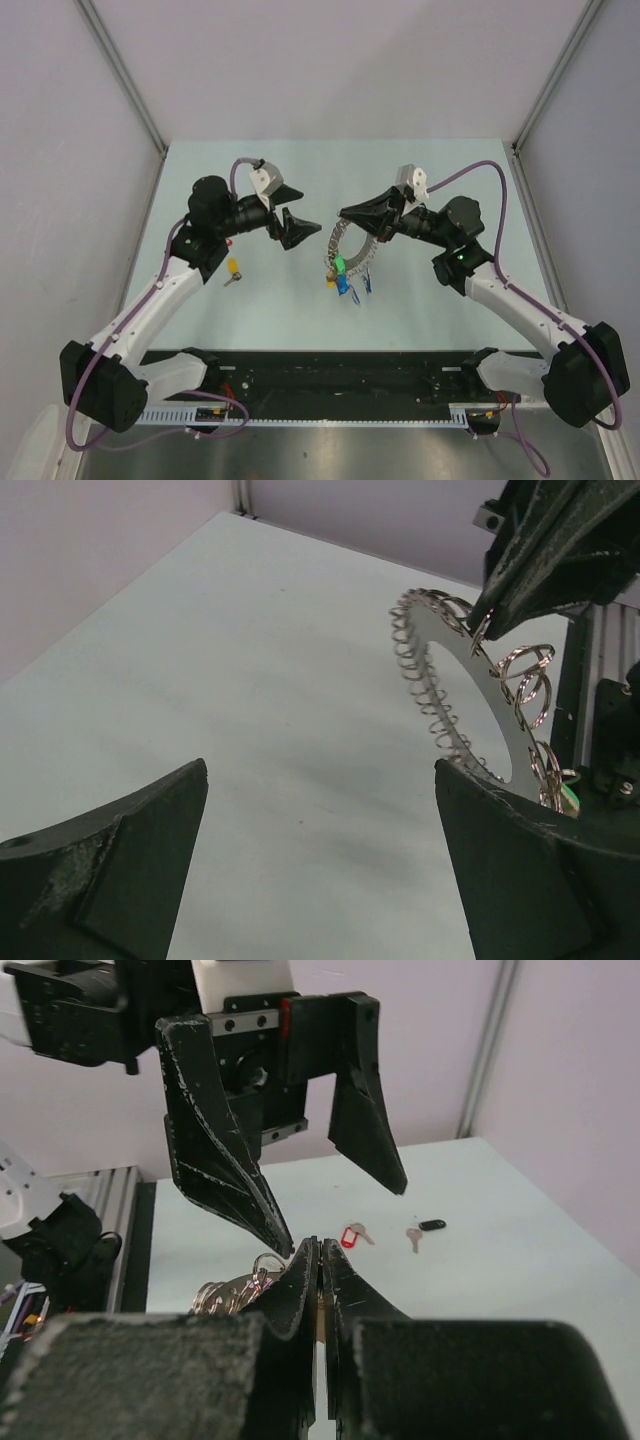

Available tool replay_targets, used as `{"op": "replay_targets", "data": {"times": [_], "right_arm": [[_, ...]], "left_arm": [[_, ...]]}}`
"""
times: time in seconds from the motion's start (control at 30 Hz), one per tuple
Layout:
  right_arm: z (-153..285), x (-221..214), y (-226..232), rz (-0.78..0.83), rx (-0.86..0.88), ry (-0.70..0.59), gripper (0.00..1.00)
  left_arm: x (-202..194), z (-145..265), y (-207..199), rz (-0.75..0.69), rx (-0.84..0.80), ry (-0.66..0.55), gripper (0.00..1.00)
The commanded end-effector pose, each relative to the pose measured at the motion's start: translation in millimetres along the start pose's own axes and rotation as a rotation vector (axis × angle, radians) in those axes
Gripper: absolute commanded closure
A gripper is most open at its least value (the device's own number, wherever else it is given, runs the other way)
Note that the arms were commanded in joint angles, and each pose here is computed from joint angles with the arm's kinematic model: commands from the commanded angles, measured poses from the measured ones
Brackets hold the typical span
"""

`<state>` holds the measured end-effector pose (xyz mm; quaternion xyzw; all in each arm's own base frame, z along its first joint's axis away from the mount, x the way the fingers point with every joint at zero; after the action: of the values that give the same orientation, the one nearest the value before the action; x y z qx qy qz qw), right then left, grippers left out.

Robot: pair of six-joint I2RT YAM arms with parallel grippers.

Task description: Put the keys on the keyring

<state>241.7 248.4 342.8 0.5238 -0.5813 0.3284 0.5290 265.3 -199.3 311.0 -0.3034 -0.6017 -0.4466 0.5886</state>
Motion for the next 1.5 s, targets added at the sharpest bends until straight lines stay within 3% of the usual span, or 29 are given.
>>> {"op": "replay_targets", "data": {"times": [0.0, 0.47, 0.73, 1.1, 1.47], "right_arm": [[-2.2, 17.5, 17.7, 0.065, 0.157, -0.054, 1.00], [-10.6, -4.5, 29.4, 0.016, 0.280, -0.008, 1.00], [-15.7, -9.2, 34.5, 0.002, 0.315, -0.008, 1.00], [-17.0, -12.2, 34.4, 0.003, 0.304, 0.003, 1.00], [-16.1, -11.3, 34.6, 0.007, 0.296, 0.005, 1.00]], "left_arm": [[16.0, 3.2, -21.0, -0.100, -0.158, -0.120, 0.01], [25.6, 20.1, -42.2, -0.120, -0.167, -0.257, 0.11], [23.9, 15.7, -49.3, -0.101, -0.198, -0.271, 0.26], [19.4, 6.7, -66.9, -0.105, -0.278, -0.230, 0.66], [15.2, 3.6, -67.7, -0.101, -0.282, -0.208, 0.77]]}}
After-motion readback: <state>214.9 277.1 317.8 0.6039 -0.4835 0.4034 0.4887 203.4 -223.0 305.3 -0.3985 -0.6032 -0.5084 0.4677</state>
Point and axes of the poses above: each gripper's point midway between its finger pads, its own z axis back along the fingers, its own y axis along the line the jaws close on, x = y × z, the point moved 5 cm from there along z, back along the fingers, and after that the axes turned 13 degrees about -z, right-handed, at the moved point
